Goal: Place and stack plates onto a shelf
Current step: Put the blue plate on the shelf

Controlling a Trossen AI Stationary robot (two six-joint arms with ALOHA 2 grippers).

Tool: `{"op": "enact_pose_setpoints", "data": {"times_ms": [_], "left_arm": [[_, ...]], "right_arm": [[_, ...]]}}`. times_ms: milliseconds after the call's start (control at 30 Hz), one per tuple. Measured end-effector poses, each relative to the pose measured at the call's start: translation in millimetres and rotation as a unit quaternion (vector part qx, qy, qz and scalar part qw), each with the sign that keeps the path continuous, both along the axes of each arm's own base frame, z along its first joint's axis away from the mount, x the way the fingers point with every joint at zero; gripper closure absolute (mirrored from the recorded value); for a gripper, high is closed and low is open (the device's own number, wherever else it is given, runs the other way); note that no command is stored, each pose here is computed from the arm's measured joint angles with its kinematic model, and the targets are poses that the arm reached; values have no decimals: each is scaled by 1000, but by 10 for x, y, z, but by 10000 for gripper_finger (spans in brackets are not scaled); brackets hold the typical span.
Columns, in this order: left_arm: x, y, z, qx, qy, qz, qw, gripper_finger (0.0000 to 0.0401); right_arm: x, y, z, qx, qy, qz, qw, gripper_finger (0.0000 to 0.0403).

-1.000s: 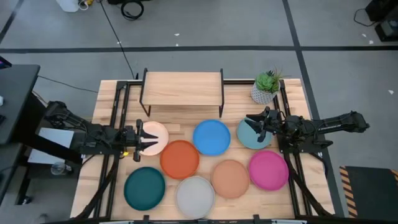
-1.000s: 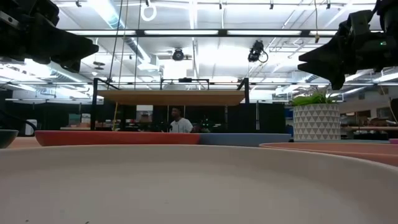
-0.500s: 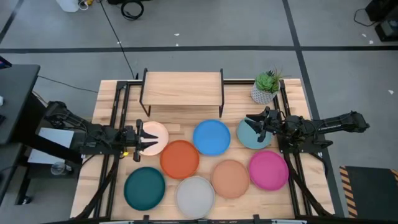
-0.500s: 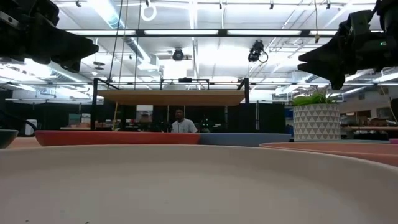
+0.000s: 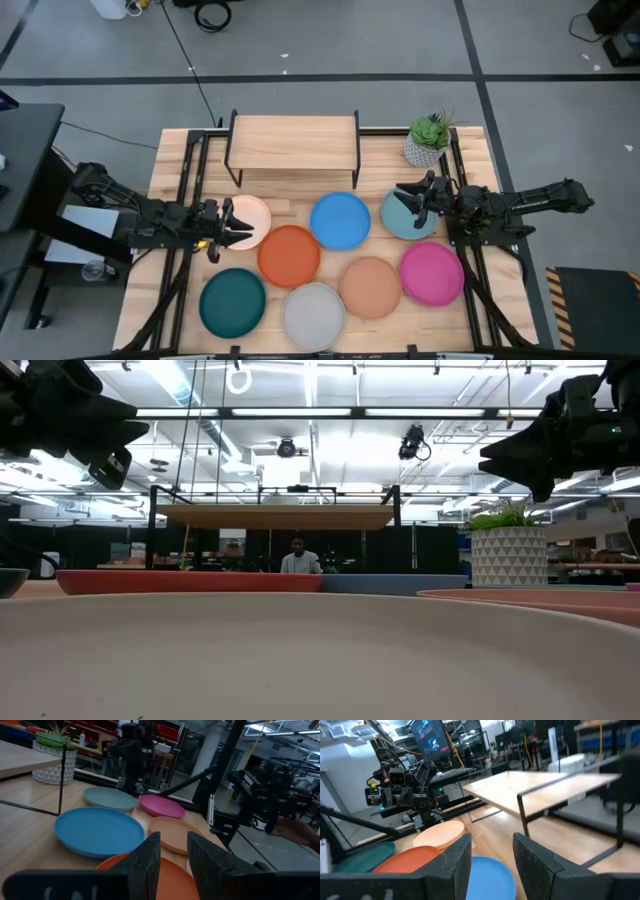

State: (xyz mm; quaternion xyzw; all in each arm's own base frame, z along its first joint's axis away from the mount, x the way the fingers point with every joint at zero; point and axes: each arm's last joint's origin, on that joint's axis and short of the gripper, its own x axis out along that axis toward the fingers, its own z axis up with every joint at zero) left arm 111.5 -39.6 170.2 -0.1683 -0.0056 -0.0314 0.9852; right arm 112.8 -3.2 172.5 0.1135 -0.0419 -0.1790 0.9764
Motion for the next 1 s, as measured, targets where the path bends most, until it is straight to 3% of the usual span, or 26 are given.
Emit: {"op": "enact_pose_setpoints", "data": {"times_ms": [267, 400, 500, 700, 833, 1000], "left_arm": [[-3, -3, 55, -10, -26, -8, 1000, 298], [-29, -54, 172, 52, -99, -100, 989, 298], [-52, -83, 224, 97, -143, -149, 974, 298], [-32, -73, 190, 135, -128, -119, 975, 298], [-24, -48, 196, 104, -119, -78, 984, 298], [-23, -47, 194, 96, -116, -76, 986, 298]], "right_arm": [[0, 1, 6, -25, 6, 1, 1000, 252], [-6, -2, 71, 23, -45, 1, 999, 252], [-15, 1, 141, 25, -83, 12, 996, 252], [-2, 19, 150, 76, -105, 48, 990, 252], [41, 31, 102, 96, -85, 70, 989, 252], [133, 33, -3, 92, -22, 85, 992, 252]]}}
